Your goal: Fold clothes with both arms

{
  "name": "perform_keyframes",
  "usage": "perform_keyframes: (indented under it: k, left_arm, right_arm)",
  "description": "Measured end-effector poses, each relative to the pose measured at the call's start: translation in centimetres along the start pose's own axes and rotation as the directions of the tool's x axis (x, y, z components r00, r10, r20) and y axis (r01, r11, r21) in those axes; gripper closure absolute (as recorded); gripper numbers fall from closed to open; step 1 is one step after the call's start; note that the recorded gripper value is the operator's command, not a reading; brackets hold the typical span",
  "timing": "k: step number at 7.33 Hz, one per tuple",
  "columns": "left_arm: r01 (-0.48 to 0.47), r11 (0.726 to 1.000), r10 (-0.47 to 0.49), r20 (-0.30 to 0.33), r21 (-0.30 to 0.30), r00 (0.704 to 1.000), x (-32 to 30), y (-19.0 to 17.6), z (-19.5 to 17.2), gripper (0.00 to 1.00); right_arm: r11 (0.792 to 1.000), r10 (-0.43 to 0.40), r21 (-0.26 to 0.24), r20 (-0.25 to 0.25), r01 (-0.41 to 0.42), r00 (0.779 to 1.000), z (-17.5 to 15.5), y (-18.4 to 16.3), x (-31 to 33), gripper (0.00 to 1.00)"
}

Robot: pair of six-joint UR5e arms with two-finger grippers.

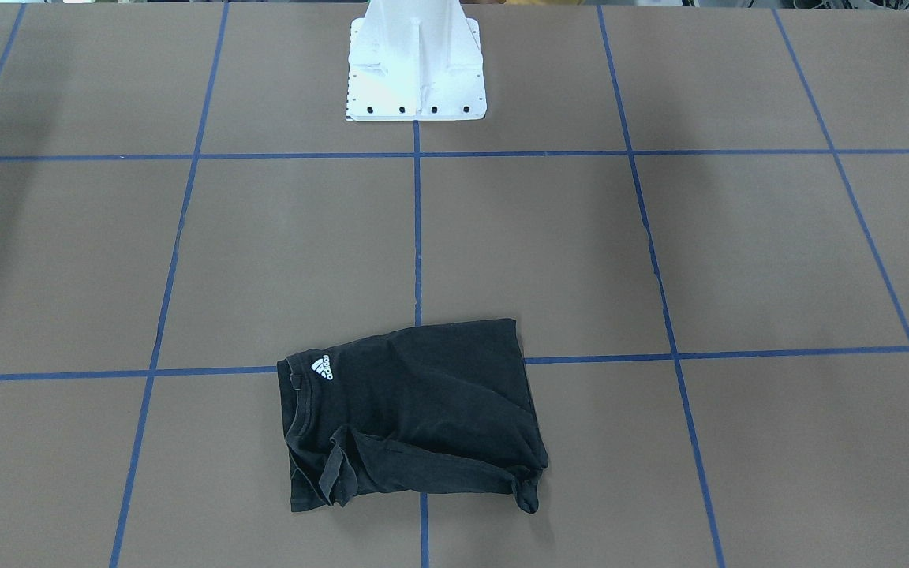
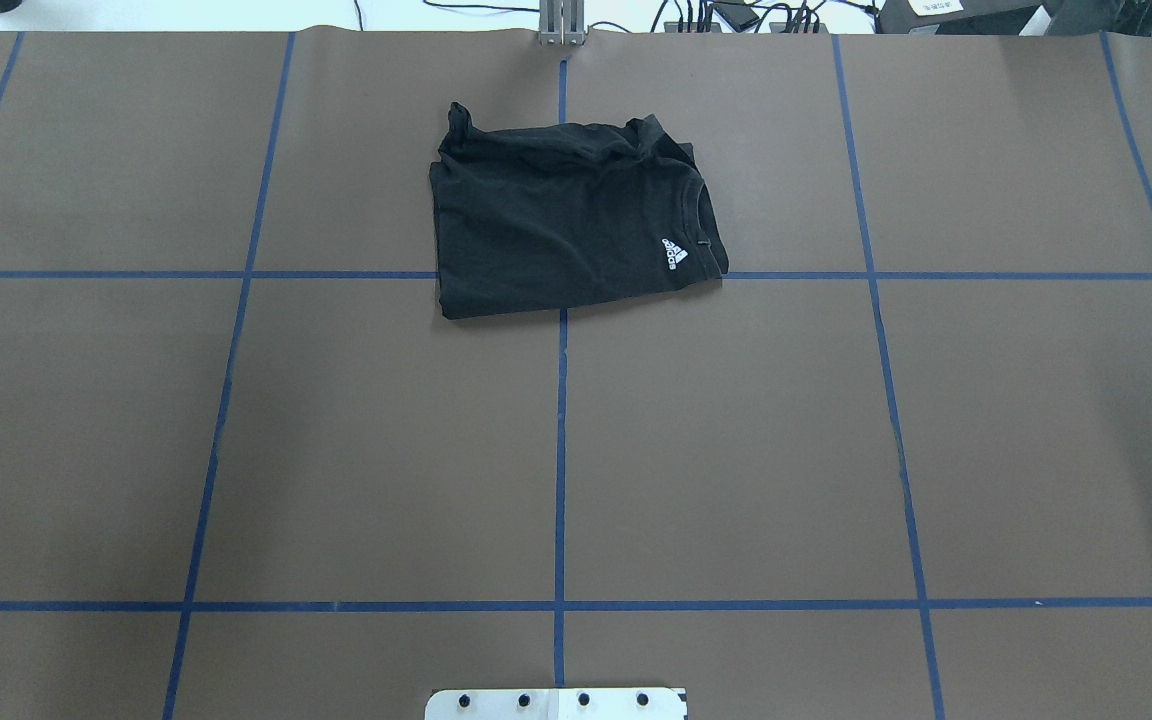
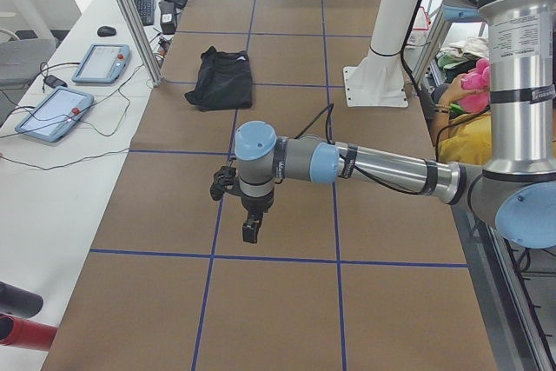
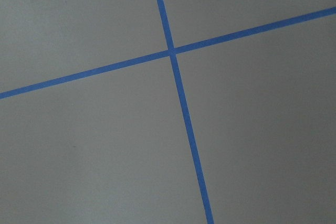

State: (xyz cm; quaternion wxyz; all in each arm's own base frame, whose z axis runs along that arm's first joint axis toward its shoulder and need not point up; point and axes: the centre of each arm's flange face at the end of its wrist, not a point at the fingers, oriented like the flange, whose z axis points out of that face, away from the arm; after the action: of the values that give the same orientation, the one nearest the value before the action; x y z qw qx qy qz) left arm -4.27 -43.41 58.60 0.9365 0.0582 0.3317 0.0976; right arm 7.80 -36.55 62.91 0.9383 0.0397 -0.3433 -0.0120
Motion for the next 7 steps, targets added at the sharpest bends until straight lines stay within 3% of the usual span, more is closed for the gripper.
perform_keyframes:
  k: [3,7]
  left_arm:
    - [-0.016,0.999,0.020,-0.086,0.050,0.996,-2.1,4.4,0.3,0.00]
    - [0.009,0.996,-0.001,-0.093,0.084,0.996,-3.2,5.5,-0.7,0.00]
  right_arm:
    - [1.000,-0.005,-0.002,0.002,0.005,1.000,0.2,-0.4,-0.4,0.00]
    - [1.000,-0.003,-0.002,0.008,0.003,1.000,0.2,-0.4,-0.5,0.00]
